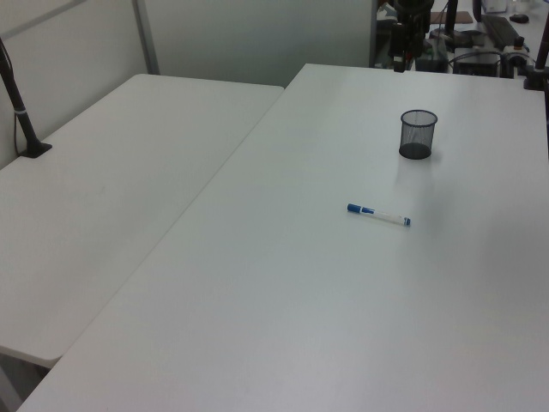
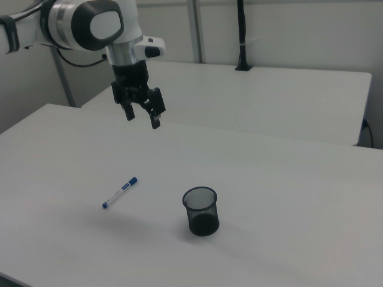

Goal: Insert the marker
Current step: 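Lower the open gripper over the blue-capped white marker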

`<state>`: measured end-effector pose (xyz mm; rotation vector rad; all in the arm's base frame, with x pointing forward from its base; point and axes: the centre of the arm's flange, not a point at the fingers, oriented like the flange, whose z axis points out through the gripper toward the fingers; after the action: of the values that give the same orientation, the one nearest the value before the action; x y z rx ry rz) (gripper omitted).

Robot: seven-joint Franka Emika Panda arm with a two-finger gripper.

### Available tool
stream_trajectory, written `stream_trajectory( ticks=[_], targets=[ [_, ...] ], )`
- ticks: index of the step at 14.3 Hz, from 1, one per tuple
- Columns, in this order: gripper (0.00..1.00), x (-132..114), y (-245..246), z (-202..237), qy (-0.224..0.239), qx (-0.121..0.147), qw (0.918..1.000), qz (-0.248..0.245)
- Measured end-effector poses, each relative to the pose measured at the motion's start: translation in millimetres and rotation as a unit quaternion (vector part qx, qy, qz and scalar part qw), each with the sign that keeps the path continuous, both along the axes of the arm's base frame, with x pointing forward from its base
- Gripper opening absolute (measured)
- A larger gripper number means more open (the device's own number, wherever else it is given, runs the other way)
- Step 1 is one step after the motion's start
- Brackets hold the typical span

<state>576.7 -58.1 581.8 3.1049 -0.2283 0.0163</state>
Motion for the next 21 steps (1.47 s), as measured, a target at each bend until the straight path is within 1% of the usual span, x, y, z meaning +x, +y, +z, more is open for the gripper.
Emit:
stream_trajectory(
  ticks=[6, 10, 12, 14, 16, 17, 18, 20, 21],
  targets=[
    [1.00, 0.7, 1.6, -1.3, 0.001, 0.000, 1.0000, 0.002],
    [1.00, 0.0, 1.4, -2.0, 0.005, 0.000, 0.9998, 0.018],
    [1.00, -2.3, 0.1, -9.5, 0.019, 0.001, 0.9993, 0.033],
    [1.00, -1.5, 0.7, -22.8, 0.032, 0.003, 0.9987, 0.040],
    [1.00, 4.5, 4.8, -41.2, 0.048, 0.005, 0.9979, 0.043],
    [1.00, 11.3, 13.6, -53.3, 0.051, 0.017, 0.9975, 0.046],
    [0.99, 20.2, 25.2, -63.8, 0.044, 0.023, 0.9976, 0.048],
    [0.99, 31.4, 44.2, -84.1, 0.044, 0.022, 0.9974, 0.052],
    [0.99, 40.2, 61.0, -107.6, 0.049, 0.019, 0.9970, 0.057]
  ],
)
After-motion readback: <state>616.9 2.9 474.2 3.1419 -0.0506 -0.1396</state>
